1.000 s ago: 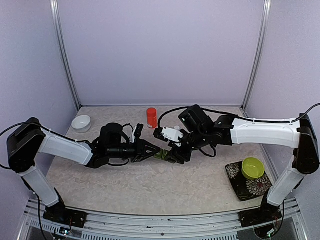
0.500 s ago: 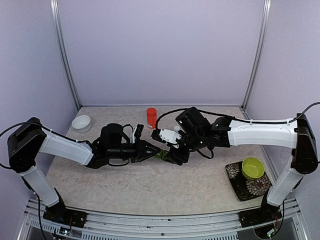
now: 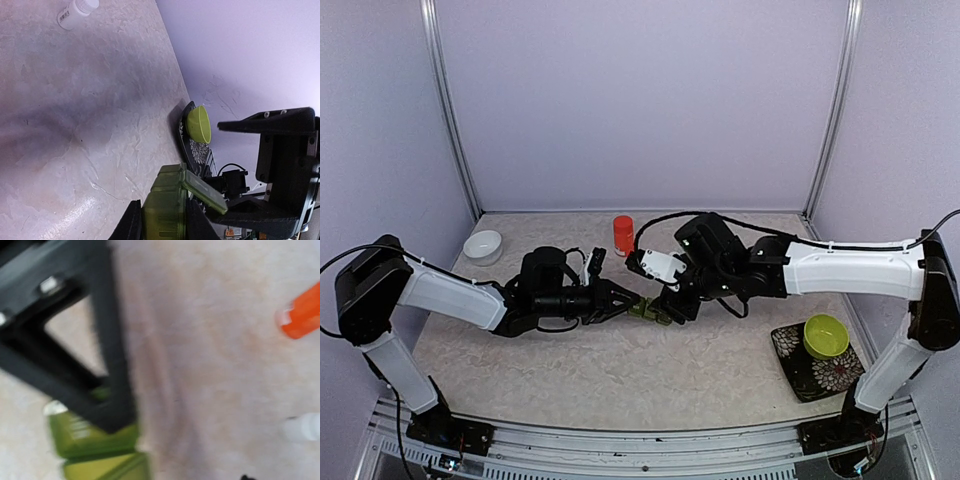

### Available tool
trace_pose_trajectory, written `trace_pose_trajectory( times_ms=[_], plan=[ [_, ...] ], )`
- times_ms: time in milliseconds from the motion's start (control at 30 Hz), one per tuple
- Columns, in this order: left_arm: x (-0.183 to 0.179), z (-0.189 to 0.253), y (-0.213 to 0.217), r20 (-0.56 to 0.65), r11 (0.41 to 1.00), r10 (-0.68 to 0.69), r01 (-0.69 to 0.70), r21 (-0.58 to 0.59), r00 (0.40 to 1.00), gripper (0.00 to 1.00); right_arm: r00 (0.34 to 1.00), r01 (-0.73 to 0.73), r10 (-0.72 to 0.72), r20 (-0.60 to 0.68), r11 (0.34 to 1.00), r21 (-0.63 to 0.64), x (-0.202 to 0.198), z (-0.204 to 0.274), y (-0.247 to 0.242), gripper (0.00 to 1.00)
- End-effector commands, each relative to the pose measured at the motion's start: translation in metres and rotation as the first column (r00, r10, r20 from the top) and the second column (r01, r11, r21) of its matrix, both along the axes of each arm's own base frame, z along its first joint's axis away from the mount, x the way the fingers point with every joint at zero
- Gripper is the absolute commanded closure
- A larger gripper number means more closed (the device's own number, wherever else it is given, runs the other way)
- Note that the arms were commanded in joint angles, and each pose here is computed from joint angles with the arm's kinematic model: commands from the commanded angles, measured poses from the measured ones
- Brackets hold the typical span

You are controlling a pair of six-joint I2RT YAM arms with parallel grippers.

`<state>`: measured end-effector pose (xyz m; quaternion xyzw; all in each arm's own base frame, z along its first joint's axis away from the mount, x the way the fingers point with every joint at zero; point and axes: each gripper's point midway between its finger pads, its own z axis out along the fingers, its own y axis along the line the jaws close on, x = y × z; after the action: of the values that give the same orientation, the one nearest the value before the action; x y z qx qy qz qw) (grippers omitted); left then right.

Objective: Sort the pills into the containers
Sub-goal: Open the lid of the pill container.

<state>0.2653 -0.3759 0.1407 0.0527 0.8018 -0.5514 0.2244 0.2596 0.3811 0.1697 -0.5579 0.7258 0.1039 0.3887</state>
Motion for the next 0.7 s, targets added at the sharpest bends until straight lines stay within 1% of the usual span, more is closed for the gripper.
trace_pose_trajectory(
  times_ms=[0, 167, 667],
  plan=[
    [-0.011, -0.002, -0.006, 0.006, 0.999, -0.050, 0.050, -0.007, 0.999, 0.82, 0.990, 0.091, -0.097, 0.103, 0.994, 0.058, 0.017, 0.031, -0.012, 0.32],
    [-0.012, -0.001, -0.009, 0.006, 0.998, -0.057, 0.057, -0.011, 0.998, 0.82, 0.982, 0.130, -0.140, 0.128, 0.988, 0.084, 0.026, 0.039, -0.020, 0.30],
    [-0.015, 0.016, -0.014, 0.035, 0.995, -0.087, 0.089, -0.052, 0.996, 0.82, 0.981, 0.170, -0.169, 0.099, 0.985, -0.004, 0.042, -0.001, -0.021, 0.30]
  ],
)
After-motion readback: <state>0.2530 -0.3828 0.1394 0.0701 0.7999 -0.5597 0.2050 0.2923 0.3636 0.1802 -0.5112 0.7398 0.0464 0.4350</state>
